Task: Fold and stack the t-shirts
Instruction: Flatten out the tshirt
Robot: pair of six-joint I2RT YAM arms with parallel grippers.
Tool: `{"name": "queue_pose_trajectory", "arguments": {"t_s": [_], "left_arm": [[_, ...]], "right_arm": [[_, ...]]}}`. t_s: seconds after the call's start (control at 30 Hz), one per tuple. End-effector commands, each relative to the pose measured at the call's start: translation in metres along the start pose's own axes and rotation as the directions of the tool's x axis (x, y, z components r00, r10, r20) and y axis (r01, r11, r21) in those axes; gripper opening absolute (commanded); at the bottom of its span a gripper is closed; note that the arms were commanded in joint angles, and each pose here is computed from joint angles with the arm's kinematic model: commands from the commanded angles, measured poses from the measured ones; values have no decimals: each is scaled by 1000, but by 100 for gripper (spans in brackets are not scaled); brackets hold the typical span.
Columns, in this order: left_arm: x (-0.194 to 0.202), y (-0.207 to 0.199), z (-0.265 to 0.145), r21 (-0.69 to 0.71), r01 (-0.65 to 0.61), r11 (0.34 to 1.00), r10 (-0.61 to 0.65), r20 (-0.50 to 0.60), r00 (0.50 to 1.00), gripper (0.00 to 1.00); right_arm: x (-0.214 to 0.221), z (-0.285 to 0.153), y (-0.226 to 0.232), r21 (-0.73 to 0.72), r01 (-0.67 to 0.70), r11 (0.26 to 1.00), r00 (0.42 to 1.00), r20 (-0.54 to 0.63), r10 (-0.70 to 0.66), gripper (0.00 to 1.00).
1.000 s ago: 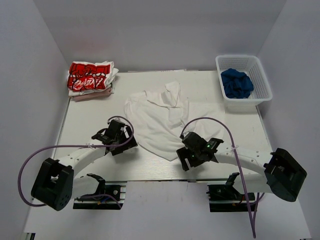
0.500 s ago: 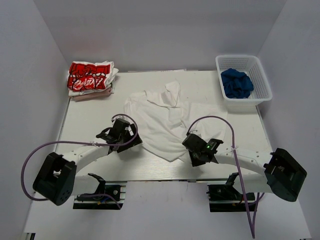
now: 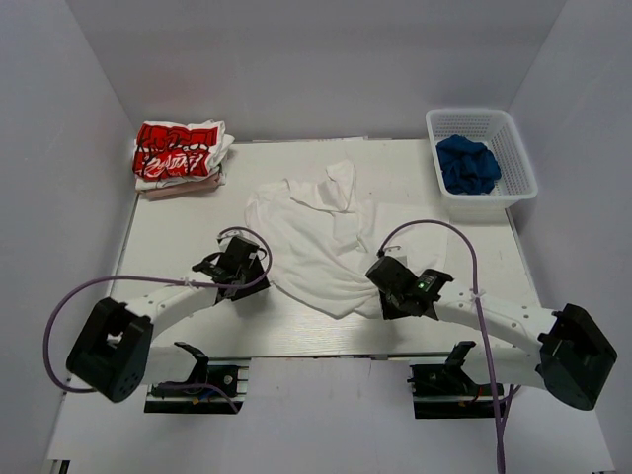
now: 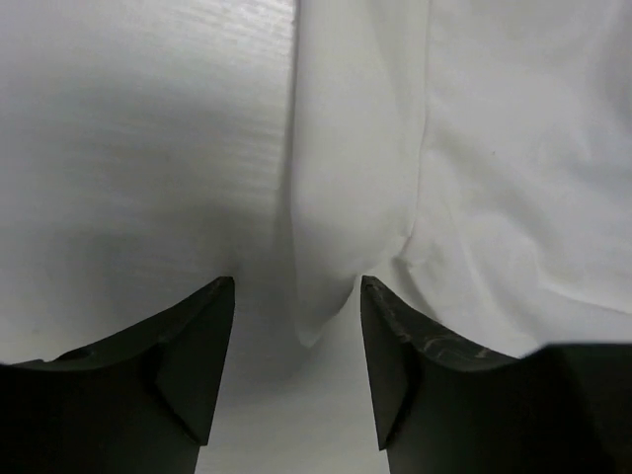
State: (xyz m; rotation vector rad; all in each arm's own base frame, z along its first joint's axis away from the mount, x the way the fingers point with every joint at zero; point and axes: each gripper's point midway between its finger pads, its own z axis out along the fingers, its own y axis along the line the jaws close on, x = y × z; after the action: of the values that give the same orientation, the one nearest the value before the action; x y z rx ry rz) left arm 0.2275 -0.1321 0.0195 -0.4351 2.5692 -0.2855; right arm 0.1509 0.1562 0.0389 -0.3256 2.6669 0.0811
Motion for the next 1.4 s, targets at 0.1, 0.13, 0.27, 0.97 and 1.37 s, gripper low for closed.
{"name": "queue_pose_trajectory", "arguments": {"t_s": [0.1, 0.13, 0.27, 0.97, 1.37], "left_arm": [[27, 32, 20, -185, -94, 978, 76, -102, 992, 57], [23, 29, 23, -184, -102, 978, 86, -91, 992, 40], [9, 23, 18, -216, -124, 968, 113, -66, 991, 0], [-236, -131, -355, 264, -417, 870, 54, 789, 612, 0], [-182, -121, -605, 317, -829, 460, -143, 948, 284, 0]], "right_arm": [[-28, -16, 6, -43, -29, 999, 995, 90, 32, 0], [-30, -16, 5, -44, -33, 998, 995, 97, 37, 0], [-50, -29, 0, -42, -71, 997, 980, 184, 77, 0], [-242, -383, -69, -200, -82, 976, 343, 914, 216, 0], [-219, -557, -78, -221, 270, 937, 35, 975, 220, 0]]}}
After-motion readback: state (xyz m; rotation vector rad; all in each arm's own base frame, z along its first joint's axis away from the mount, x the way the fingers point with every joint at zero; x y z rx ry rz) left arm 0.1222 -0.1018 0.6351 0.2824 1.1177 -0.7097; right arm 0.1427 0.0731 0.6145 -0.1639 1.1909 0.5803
